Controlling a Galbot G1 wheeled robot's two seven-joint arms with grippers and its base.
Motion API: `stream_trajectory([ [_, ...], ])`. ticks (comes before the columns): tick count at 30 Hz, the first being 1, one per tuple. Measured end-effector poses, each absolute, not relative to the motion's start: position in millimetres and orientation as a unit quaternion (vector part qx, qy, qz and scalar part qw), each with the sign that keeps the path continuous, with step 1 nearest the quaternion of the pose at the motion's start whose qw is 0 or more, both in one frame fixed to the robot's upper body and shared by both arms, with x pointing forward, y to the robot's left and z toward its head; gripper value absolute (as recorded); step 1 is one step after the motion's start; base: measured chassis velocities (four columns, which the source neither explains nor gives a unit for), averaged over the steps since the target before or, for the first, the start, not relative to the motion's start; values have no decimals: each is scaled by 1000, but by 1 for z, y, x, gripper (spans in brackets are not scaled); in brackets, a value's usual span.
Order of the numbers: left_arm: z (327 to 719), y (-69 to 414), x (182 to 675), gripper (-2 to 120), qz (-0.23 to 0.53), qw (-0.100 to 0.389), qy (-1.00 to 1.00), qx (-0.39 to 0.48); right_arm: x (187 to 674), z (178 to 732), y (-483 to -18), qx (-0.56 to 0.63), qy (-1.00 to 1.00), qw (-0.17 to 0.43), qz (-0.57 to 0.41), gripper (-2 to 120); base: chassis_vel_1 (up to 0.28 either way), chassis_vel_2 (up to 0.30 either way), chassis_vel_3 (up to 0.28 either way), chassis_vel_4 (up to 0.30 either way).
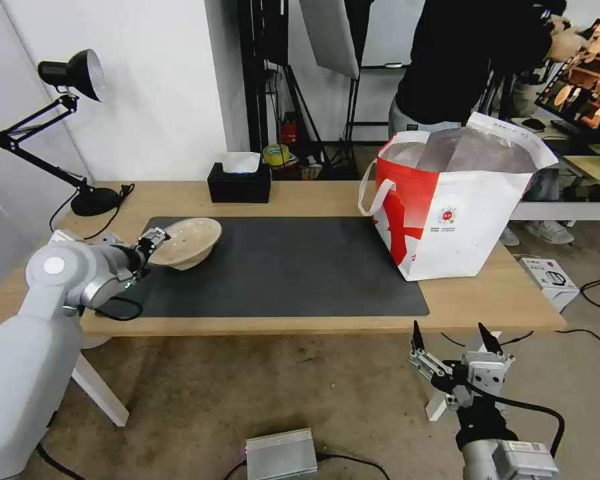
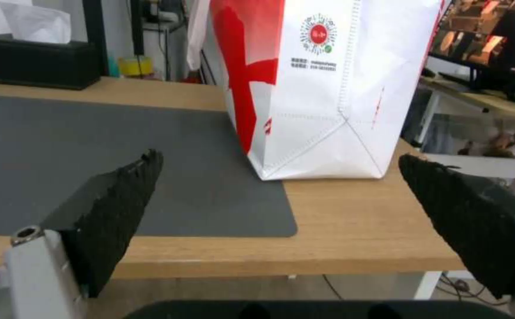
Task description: Pick up the trash from the table and place it into the takeout bag.
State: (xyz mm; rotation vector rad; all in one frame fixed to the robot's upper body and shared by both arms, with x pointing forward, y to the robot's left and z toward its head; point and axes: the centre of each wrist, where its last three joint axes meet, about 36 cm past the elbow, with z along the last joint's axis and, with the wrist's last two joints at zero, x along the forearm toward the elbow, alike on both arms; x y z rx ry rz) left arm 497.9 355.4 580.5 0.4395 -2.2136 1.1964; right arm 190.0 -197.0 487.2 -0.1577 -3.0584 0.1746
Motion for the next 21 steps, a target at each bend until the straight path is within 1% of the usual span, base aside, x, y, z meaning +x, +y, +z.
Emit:
stream_trajectory([
  [9, 577, 355, 505, 100, 449, 292, -829, 157, 190, 487, -197, -51, -996, 37, 57, 100, 0, 0, 0, 0],
  [21, 573, 344, 518, 100, 452, 290, -832, 141, 190, 487, -197, -51, -996, 37, 57, 100, 0, 0, 0, 0],
])
